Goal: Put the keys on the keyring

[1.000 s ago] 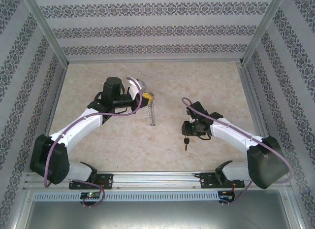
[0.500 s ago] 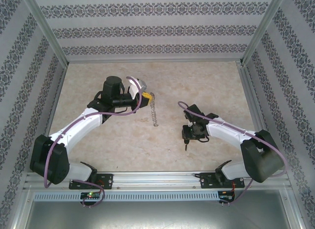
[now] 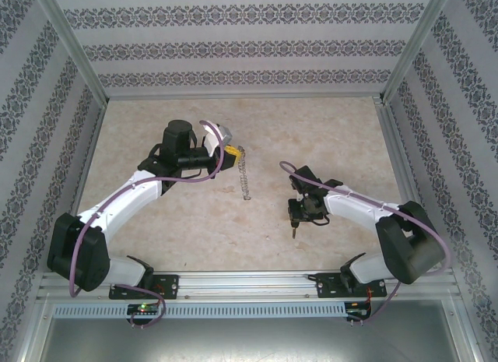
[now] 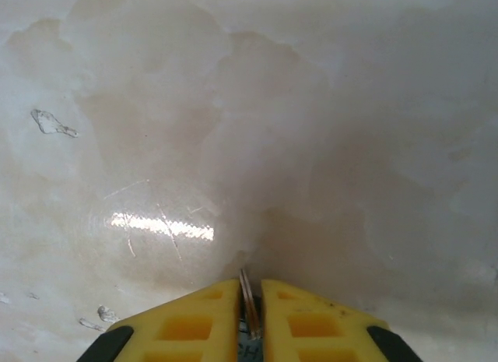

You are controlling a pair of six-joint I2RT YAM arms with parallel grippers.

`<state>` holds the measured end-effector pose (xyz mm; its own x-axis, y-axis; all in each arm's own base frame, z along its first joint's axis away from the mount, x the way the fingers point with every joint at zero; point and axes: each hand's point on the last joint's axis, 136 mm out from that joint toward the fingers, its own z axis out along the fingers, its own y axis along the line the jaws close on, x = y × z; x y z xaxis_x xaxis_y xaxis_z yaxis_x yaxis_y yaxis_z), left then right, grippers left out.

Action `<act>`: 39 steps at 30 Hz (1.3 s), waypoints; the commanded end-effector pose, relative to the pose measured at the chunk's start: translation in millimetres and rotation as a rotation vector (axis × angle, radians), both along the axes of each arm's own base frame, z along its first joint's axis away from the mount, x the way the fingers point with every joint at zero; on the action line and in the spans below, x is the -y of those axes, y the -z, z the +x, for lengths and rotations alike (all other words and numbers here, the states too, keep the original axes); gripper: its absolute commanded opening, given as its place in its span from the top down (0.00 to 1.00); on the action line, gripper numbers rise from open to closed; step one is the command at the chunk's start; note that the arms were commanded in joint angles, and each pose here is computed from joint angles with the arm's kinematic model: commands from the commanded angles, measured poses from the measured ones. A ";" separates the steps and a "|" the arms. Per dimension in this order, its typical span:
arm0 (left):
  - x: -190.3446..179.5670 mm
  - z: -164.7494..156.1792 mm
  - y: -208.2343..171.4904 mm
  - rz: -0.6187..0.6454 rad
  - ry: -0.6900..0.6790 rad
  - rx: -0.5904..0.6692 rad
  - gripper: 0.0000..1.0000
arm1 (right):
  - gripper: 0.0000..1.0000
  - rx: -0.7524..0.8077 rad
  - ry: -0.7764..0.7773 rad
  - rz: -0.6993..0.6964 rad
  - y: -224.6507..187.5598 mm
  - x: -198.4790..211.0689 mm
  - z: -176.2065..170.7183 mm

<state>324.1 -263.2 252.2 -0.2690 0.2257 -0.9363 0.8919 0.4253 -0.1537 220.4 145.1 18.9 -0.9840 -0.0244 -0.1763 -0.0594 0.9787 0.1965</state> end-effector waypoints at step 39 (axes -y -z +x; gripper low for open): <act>32.7 -10.9 -26.6 0.029 0.146 0.040 1.00 | 1.00 0.911 -0.518 0.744 -275.7 -97.7 74.4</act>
<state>316.4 -289.0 266.0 -0.2420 0.2850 -0.9275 0.9341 0.3271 -0.1432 293.0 237.3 268.0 -0.4727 -0.0009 -0.8812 -0.7516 0.5225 0.4026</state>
